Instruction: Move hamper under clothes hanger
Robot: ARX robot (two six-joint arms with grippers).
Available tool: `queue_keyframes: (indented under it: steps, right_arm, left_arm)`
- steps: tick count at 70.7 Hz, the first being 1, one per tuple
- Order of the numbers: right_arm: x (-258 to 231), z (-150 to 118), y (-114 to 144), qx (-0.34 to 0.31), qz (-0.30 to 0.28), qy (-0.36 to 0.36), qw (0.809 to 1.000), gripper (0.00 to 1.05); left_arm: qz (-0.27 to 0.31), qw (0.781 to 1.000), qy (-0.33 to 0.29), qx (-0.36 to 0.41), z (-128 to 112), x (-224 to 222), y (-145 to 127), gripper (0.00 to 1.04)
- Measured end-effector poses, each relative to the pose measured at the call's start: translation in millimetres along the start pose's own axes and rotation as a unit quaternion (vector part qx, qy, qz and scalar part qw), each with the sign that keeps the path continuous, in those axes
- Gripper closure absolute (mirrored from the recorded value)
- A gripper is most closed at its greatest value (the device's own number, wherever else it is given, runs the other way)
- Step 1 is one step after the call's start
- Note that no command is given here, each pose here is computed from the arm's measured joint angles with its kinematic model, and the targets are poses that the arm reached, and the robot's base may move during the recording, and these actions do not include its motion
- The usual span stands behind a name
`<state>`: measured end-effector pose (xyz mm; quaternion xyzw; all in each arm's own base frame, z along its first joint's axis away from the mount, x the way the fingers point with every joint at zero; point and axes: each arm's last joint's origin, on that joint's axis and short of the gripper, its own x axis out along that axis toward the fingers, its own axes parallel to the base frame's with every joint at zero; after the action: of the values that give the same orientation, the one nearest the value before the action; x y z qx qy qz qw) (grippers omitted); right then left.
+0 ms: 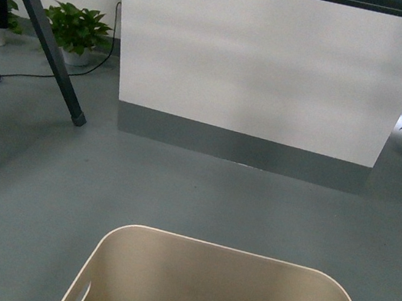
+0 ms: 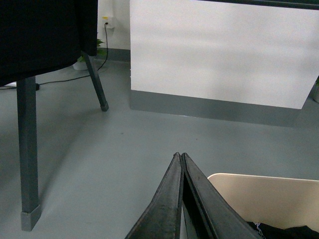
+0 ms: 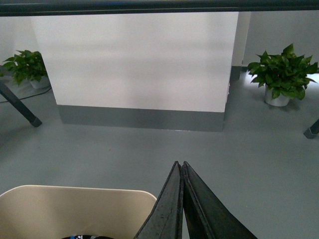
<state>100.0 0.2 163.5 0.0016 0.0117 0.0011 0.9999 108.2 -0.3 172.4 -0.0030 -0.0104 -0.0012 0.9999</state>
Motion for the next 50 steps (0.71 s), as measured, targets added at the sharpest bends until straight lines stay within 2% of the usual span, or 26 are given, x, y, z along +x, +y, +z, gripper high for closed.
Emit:
queue_keyframes:
  steps: [8, 28, 30, 36, 50]
  right_arm:
    - [-2.4, 2.0, 0.0, 0.0, 0.0, -0.014, 1.0, 1.03]
    - [-2.5, 1.8, 0.0, -0.001, 0.0, -0.013, 1.0, 1.02]
    - [-2.5, 1.8, 0.0, -0.001, 0.0, -0.013, 1.0, 0.96]
    - [-2.5, 1.8, 0.0, -0.001, 0.0, -0.013, 1.0, 0.79]
    - [-2.5, 1.8, 0.0, -0.001, 0.0, -0.013, 1.0, 0.47]
  left_arm:
    - [-0.001, 1.0, 0.016, 0.0, -4.3, -7.6, 0.0, 1.01]
    - [0.0, 1.0, 0.003, 0.0, -2.6, -11.3, 0.0, 1.01]
    - [0.0, 1.0, 0.003, -0.001, -2.6, -11.3, 0.0, 1.0]
    - [0.0, 1.0, 0.003, 0.0, -2.7, -11.3, 0.0, 0.83]
    - [0.0, 1.0, 0.002, 0.0, -2.6, -11.4, 0.0, 0.51]
